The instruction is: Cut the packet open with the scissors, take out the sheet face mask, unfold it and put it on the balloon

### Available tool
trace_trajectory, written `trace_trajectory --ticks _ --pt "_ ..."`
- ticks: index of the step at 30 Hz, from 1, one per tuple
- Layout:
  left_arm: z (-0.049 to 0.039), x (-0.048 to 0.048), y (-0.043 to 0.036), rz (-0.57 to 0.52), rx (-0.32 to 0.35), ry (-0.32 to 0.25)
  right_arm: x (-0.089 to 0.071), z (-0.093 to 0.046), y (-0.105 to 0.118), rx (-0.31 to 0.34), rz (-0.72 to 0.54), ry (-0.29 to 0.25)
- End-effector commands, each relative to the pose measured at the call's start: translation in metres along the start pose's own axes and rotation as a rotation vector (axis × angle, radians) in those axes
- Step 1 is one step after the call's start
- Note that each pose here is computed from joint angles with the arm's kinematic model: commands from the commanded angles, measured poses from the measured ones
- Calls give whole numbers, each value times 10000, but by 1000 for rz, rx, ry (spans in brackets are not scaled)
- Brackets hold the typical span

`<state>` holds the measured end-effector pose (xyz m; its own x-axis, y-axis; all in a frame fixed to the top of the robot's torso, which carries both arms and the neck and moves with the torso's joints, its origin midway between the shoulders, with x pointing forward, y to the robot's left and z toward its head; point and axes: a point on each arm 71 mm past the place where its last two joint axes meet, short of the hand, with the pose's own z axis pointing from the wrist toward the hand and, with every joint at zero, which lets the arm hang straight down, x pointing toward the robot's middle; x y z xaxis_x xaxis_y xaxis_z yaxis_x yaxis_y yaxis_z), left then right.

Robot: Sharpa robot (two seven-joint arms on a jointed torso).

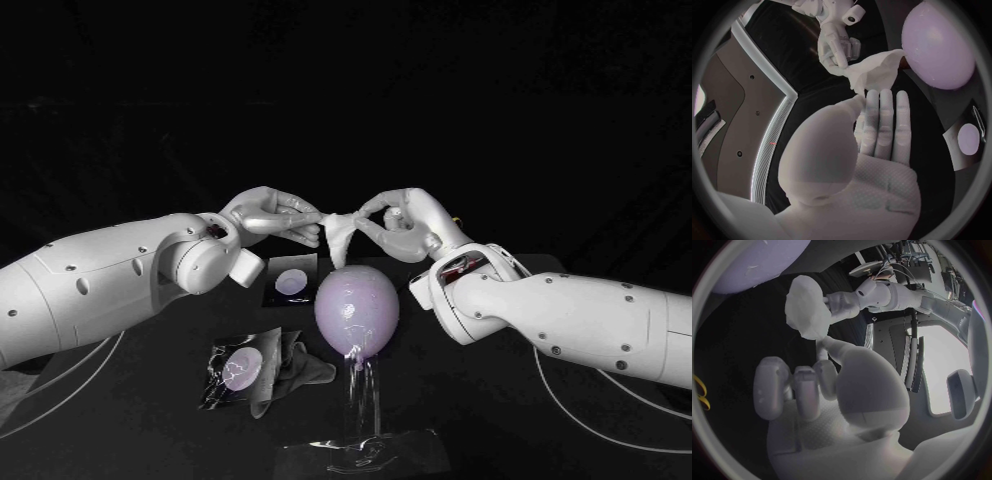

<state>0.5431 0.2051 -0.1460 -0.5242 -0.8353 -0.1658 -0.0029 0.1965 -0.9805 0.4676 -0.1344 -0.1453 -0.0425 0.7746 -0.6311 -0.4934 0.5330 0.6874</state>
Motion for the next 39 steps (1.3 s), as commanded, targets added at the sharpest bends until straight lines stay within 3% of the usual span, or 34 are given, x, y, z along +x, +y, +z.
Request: trace_trajectory --ticks 1,7,19,39 --pt "-6 -65 -1 -2 -1 -41 -87 -16 16 -47 3 -56" --pt "-18 -147 19 -5 -10 -74 -179 -43 -30 -42 1 -70" --pt "-21 -225 38 -11 -20 -115 -272 -49 -94 -31 -13 -78" --pt "-27 -346 62 13 -21 -139 -463 34 -201 -27 -5 -94"
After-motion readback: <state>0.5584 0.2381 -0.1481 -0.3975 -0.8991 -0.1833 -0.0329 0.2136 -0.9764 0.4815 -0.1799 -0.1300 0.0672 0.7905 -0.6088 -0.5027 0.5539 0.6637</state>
